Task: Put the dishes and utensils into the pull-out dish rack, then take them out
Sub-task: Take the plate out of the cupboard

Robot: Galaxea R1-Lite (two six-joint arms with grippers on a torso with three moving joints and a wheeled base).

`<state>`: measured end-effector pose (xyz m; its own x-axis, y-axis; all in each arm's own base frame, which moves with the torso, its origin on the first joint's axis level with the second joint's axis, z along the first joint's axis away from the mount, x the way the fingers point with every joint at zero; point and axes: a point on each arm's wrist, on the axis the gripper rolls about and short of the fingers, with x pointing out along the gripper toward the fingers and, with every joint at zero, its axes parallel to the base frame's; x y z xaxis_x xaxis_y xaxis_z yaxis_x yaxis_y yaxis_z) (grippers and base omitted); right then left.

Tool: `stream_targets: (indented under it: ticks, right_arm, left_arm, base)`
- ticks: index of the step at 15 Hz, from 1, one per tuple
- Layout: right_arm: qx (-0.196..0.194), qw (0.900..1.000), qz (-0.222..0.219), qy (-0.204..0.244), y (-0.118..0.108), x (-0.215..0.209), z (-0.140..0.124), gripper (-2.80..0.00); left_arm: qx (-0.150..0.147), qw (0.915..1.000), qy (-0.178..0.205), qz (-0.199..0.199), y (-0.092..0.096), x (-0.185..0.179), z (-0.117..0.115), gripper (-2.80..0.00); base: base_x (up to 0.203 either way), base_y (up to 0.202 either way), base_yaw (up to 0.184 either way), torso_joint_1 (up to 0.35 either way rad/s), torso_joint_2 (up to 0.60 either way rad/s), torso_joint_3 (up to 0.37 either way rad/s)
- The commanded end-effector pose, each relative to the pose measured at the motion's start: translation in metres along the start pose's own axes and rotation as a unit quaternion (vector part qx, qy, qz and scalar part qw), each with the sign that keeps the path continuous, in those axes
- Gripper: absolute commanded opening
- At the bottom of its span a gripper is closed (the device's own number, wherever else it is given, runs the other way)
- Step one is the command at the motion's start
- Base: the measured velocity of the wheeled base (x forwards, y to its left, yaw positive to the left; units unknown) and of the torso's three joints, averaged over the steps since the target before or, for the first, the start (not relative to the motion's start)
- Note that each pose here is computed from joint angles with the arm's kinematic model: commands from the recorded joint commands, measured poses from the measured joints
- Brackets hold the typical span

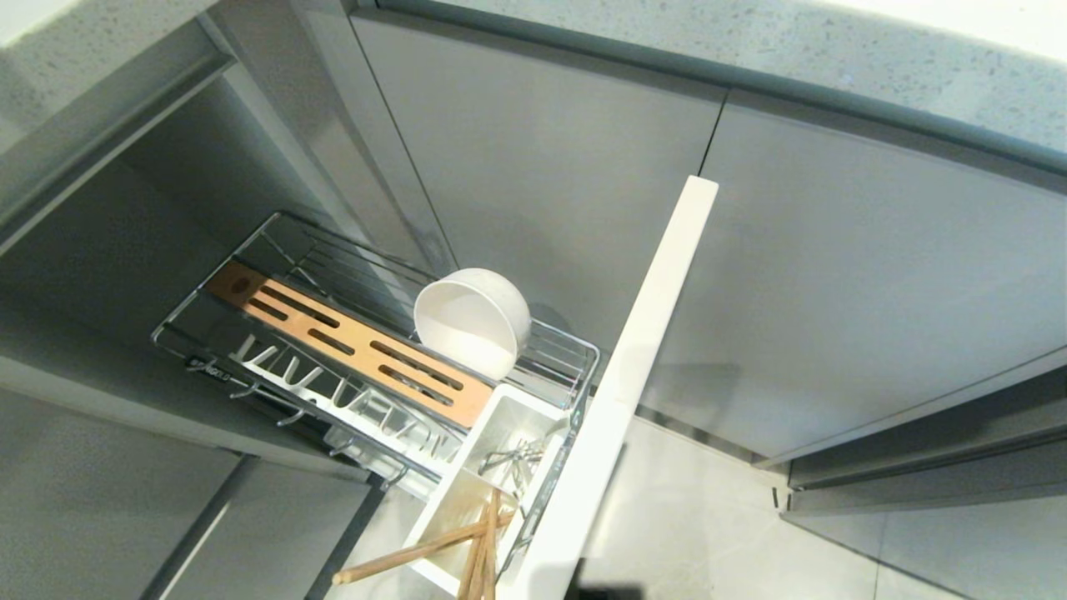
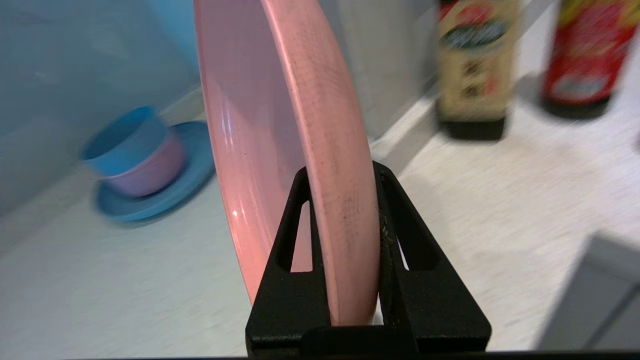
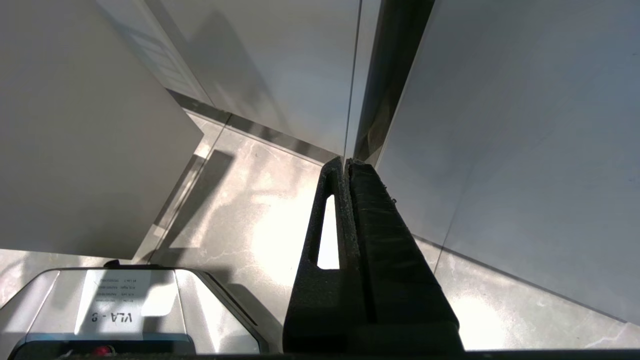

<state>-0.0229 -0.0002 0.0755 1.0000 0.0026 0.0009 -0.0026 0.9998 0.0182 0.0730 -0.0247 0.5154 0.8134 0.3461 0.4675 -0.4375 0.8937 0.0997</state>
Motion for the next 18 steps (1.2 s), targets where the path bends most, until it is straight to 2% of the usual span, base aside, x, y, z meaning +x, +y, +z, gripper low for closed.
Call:
stream_targets:
  ticks: [1,4,6,9,12,14,16,18]
  right_arm:
    - [0.0,1.0,0.0,0.001,0.0,0.0,0.0,-2.8]
    - [0.0,1.0,0.0,0.001,0.0,0.0,0.0,-2.8]
    - [0.0,1.0,0.0,0.001,0.0,0.0,0.0,-2.8]
    - [0.0,1.0,0.0,0.001,0.0,0.0,0.0,-2.8]
    - [0.0,1.0,0.0,0.001,0.0,0.0,0.0,-2.8]
    - [0.0,1.0,0.0,0.001,0.0,0.0,0.0,-2.8]
    - [0.0,1.0,0.0,0.001,0.0,0.0,0.0,-2.8]
    - [0.0,1.0,0.0,0.001,0.0,0.0,0.0,-2.8]
  left_arm:
    - [0.04,0.9984,0.016,0.037,0.023,-0.01,-0.001,-2.8]
    - [0.126,0.9872,0.038,0.09,0.042,-0.021,-0.006,-2.8]
    - [0.182,0.9756,0.073,0.098,0.051,-0.035,-0.011,-2.8]
    - [0.24,0.9499,0.13,0.151,0.057,-0.045,-0.019,-2.8]
    - [0.286,0.9245,0.195,0.16,0.058,-0.057,-0.029,-2.8]
    - [0.289,0.9116,0.261,0.132,0.057,-0.064,-0.043,-2.8]
    - [0.263,0.9028,0.323,0.107,0.055,-0.071,-0.057,-2.8]
    - [0.242,0.895,0.362,0.096,0.053,-0.073,-0.066,-2.8]
  base:
    - [0.0,0.0,0.0,0.0,0.0,0.0]
    - [0.0,0.0,0.0,0.0,0.0,0.0]
    - [0.0,0.0,0.0,0.0,0.0,0.0]
    - [0.0,0.0,0.0,0.0,0.0,0.0]
    - [0.0,0.0,0.0,0.0,0.0,0.0]
    - [0.0,0.0,0.0,0.0,0.0,0.0]
    - [0.0,0.0,0.0,0.0,0.0,0.0]
    - [0.0,0.0,0.0,0.0,0.0,0.0]
